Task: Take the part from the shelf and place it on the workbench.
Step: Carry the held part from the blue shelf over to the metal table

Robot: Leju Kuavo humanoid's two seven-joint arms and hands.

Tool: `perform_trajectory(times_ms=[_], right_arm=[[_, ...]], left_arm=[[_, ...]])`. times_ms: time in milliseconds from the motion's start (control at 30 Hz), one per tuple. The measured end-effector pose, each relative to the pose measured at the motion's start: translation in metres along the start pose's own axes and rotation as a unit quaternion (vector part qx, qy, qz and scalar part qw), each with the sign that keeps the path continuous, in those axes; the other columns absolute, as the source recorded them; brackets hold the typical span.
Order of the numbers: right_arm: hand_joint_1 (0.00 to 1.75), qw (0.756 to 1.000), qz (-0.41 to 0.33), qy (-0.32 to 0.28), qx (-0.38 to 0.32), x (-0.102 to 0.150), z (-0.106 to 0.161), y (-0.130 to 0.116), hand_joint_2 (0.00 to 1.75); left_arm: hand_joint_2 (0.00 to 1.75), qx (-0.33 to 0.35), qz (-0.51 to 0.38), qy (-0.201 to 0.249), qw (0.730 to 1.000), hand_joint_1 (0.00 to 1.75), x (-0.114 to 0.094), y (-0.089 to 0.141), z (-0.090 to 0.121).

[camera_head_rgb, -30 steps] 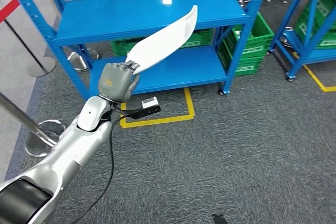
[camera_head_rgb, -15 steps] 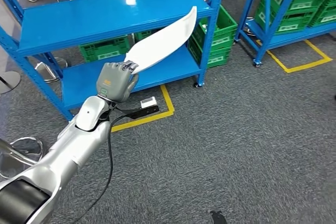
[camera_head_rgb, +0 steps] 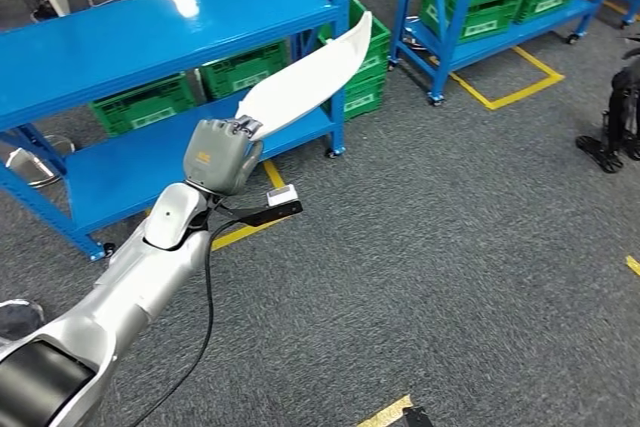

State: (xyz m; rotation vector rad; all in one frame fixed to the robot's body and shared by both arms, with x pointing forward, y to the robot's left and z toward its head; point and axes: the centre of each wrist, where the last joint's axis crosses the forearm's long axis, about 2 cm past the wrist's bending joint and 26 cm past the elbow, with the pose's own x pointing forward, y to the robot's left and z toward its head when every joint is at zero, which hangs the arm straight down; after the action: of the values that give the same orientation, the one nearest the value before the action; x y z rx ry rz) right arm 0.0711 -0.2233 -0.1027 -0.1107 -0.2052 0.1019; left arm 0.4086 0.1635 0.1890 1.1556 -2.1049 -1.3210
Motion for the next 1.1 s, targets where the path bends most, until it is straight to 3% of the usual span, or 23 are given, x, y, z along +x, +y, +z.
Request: perform_trajectory(times_ms=[300,1100], right_arm=[[0.0,1.0,0.0,-0.004,0.0,0.003,0.0,0.0,1.75],[0.0,1.0,0.005,-0.004,0.0,0.004,0.0,0.001,1.75]], left_arm=[[1.75,-0.005,-0.002,0.008,1.0,1.75,-0.006,-0.002,0.008],[1.75,0.009,-0.009,0.002,1.0,1.75,-0.009,0.007,-0.004]])
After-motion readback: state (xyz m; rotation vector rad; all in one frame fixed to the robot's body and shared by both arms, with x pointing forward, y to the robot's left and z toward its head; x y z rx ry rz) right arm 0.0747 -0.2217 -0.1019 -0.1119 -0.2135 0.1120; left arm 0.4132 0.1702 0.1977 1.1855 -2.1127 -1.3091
